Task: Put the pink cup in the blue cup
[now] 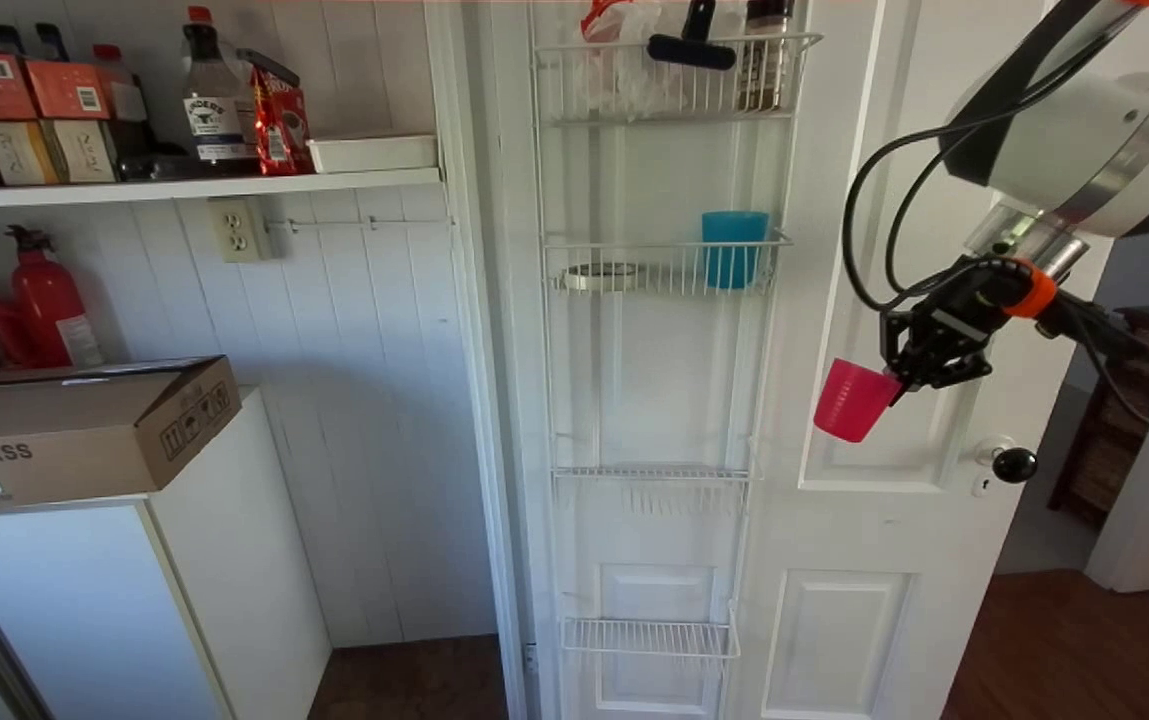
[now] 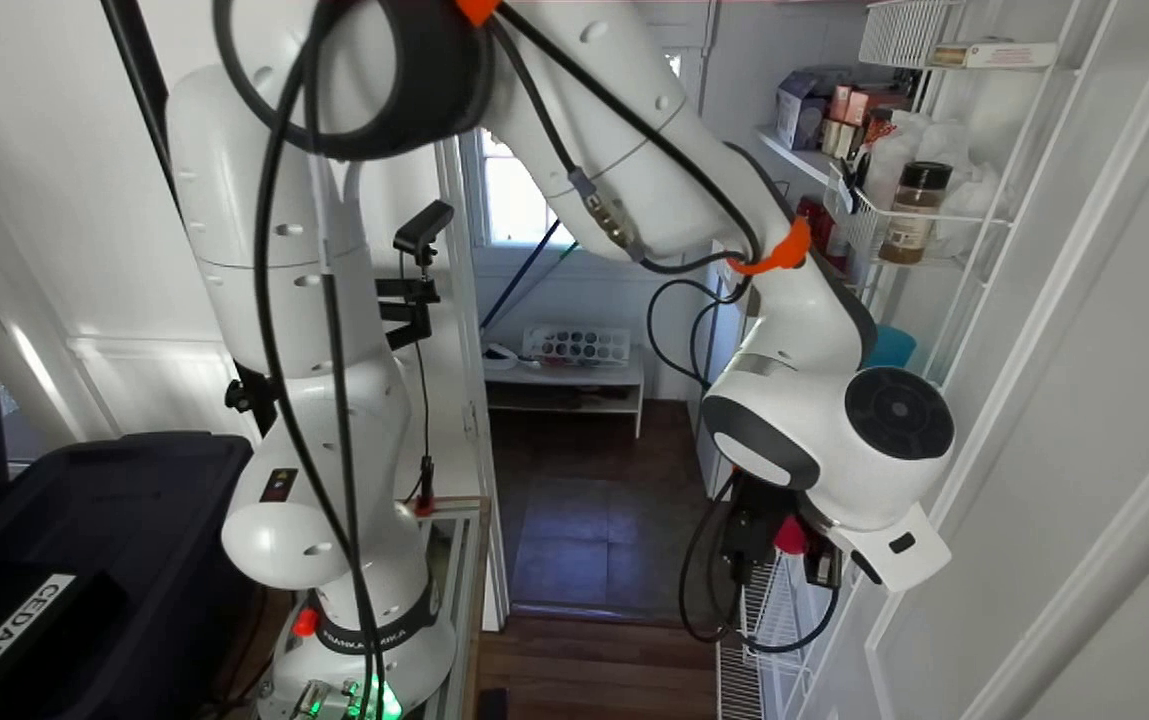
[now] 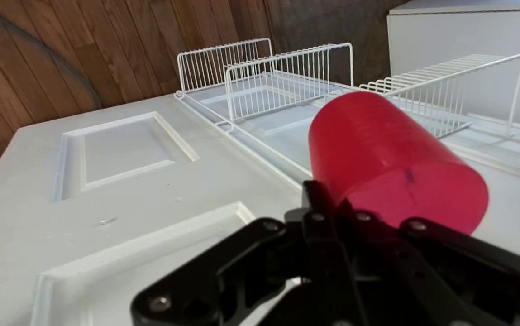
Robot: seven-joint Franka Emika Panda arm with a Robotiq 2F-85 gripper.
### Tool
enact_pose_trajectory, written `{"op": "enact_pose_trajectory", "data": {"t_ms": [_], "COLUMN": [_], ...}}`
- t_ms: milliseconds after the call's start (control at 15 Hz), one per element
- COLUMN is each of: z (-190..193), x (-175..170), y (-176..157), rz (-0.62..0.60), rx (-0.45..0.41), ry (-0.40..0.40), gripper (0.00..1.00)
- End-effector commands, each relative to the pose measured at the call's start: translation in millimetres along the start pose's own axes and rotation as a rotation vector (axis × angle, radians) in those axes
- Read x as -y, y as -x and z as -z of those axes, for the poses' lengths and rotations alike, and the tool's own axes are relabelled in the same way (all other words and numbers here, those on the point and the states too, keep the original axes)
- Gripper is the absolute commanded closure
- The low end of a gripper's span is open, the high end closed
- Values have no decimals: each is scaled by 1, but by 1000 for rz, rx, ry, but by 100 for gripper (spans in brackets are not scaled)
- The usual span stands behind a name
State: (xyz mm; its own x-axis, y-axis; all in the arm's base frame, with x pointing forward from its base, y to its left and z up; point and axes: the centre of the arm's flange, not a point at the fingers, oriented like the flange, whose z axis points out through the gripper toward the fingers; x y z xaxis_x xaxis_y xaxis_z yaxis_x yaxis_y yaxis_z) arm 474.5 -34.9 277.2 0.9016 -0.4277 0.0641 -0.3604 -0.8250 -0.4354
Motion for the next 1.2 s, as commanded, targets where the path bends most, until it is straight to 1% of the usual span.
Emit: {"op": "enact_pose_trajectory", "data": {"t_ms": [0,133,200,400,533,600,867,1133], "z": [69,89,55,77,77,76,110,146], "x": [10,13,7,11,10,9,23,48], "y": [8,6,-3,-1,0,1,-14,-25], "rz": [-10,-14,-4,-6,-6,-7,109,206], "rx": [26,35,21,20,22,25,-13,-34], "ry": [20,24,22,14,15,16,35,26], "gripper": [99,99,96,96,96,99,99,99]}}
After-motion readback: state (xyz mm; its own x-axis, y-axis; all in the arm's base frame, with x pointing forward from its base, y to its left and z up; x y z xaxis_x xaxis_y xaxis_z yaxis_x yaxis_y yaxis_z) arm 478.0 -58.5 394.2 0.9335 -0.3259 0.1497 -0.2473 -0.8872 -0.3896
